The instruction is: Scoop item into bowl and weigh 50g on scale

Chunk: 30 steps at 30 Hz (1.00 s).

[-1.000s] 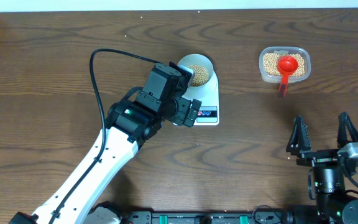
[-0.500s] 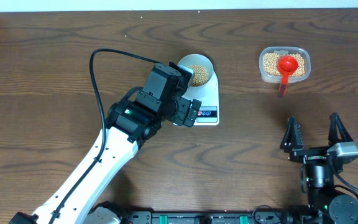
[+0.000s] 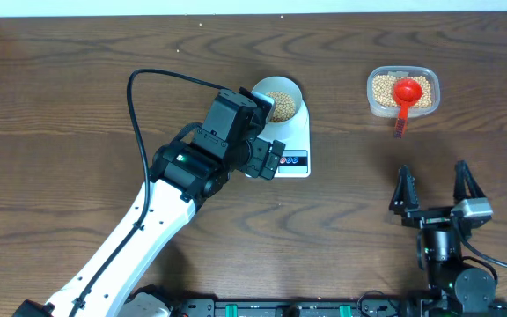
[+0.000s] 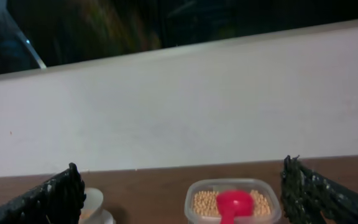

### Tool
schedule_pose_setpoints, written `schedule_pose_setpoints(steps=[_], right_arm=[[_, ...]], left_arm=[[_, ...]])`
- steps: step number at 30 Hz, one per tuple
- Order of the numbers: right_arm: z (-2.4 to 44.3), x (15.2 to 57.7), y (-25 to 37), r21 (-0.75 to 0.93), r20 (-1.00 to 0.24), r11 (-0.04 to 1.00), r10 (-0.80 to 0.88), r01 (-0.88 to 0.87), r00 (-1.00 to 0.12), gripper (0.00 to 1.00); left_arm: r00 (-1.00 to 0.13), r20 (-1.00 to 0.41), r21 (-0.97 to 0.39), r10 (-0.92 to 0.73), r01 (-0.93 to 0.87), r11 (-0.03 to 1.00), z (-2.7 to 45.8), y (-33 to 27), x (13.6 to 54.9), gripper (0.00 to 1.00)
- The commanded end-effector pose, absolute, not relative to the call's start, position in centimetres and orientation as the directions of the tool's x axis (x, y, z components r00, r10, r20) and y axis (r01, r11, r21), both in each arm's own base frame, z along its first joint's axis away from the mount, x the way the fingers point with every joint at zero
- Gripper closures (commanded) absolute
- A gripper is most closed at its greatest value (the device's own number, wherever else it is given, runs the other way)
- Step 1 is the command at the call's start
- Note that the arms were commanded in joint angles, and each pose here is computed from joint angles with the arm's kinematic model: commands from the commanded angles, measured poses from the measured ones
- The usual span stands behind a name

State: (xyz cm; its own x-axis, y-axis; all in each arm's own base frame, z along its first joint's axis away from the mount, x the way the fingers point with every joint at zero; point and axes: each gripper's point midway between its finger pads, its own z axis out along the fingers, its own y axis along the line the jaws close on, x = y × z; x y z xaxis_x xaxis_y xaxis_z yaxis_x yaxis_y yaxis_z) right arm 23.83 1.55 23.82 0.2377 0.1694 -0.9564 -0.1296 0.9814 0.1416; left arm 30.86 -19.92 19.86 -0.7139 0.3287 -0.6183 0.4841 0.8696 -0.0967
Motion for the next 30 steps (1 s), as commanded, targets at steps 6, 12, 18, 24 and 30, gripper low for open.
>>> schedule_pose_setpoints(steps=[6,12,18,24,30], right_arm=[[20.2,24.5,1.6,0.151,-0.982,0.983,0.162,-0.106,0.095,0.01],[16.4,24.6,1.6,0.166,-0.985,0.983,0.162,-0.082,-0.058,0.01],[15.8,24.6,1.6,0.167,-0.984,0.983,0.161,-0.077,-0.083,0.01],[15.8,24.6,1.6,0.167,-0.984,0.983,0.161,-0.077,-0.083,0.01],[15.8,24.6,1.6,0.167,-0.983,0.983,0.161,-0.077,-0.083,0.01]], left_arm=[[-0.718,-0.617,-0.093,0.322,0.472,0.877,19.9,-19.7,31.1,0.02],[-0.718,-0.617,-0.093,0.322,0.472,0.877,19.9,-19.7,31.1,0.02],[-0.718,-0.617,-0.093,0.322,0.472,0.877,19.9,-19.7,31.1,0.02],[-0.718,-0.617,-0.093,0.322,0.472,0.877,19.9,-19.7,31.1,0.02],[-0.718,-0.617,-0.093,0.322,0.472,0.877,19.9,-19.7,31.1,0.02]])
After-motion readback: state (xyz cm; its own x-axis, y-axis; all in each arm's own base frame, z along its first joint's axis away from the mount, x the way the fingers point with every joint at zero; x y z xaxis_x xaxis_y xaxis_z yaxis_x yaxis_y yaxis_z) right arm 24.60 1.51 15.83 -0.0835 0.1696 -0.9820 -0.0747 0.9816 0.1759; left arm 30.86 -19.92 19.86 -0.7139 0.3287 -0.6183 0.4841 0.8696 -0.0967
